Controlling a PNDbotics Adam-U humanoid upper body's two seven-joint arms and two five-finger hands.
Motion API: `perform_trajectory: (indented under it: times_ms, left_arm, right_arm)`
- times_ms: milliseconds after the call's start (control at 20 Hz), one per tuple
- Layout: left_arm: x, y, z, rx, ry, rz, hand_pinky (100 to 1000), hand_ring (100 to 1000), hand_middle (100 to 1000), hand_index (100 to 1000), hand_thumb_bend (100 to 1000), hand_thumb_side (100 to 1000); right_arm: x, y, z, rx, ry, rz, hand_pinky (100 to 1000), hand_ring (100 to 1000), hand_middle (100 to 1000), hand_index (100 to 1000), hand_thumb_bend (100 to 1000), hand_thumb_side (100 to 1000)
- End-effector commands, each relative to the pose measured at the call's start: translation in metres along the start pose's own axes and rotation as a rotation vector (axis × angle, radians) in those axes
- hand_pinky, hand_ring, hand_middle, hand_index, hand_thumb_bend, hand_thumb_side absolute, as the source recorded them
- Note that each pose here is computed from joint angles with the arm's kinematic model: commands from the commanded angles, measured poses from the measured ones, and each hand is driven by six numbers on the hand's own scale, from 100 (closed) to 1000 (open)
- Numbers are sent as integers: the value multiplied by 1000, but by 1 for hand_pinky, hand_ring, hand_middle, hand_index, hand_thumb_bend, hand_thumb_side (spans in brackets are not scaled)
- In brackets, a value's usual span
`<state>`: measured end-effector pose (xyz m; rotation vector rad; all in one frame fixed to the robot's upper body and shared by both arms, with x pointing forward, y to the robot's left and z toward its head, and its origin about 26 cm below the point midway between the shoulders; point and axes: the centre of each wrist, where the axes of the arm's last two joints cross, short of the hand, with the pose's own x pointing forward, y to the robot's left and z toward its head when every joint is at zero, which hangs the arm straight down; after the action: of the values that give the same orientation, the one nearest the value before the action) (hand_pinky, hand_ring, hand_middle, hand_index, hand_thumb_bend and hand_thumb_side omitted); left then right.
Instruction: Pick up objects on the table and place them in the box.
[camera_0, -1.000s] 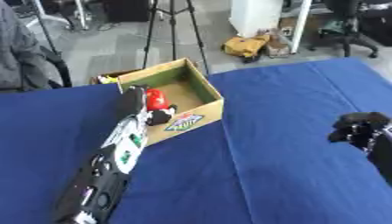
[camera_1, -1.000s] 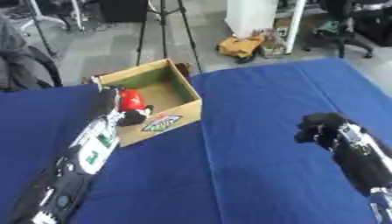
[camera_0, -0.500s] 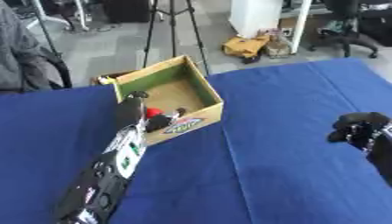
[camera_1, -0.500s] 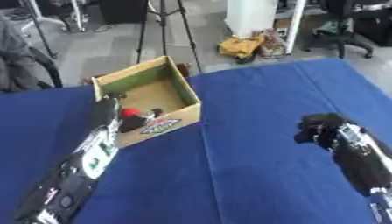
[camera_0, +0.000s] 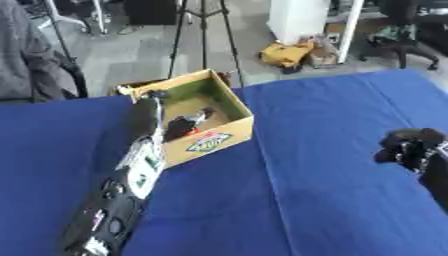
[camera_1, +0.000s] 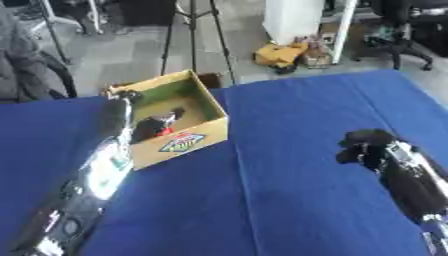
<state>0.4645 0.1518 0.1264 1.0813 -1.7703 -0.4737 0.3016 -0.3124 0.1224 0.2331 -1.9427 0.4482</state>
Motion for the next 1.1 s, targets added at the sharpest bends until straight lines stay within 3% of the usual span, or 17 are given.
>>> perform_trajectory:
  times_ms: [50, 250, 650, 1100]
  left_arm:
    - [9, 27, -9, 123, -98, 69, 563, 612, 585, 706, 923, 819]
    - [5, 31, 8, 143, -181, 140, 549, 609, 584, 711, 817, 852]
    - [-32, 51, 49, 97, -223, 300, 516, 581, 560, 700, 773, 873]
    - [-63, 74, 101, 74, -23, 416, 478, 546, 542, 692, 731, 884]
  right_arm:
    - [4, -4, 0, -9, -8, 13, 696, 632, 636, 735, 100, 791]
    - [3, -4, 3, -16, 1, 13, 696, 632, 636, 735, 100, 790]
    - [4, -7, 3, -32, 3, 17, 696, 633, 637, 735, 100, 790]
    - [4, -8, 5, -39, 6, 19, 696, 633, 637, 735, 100, 790]
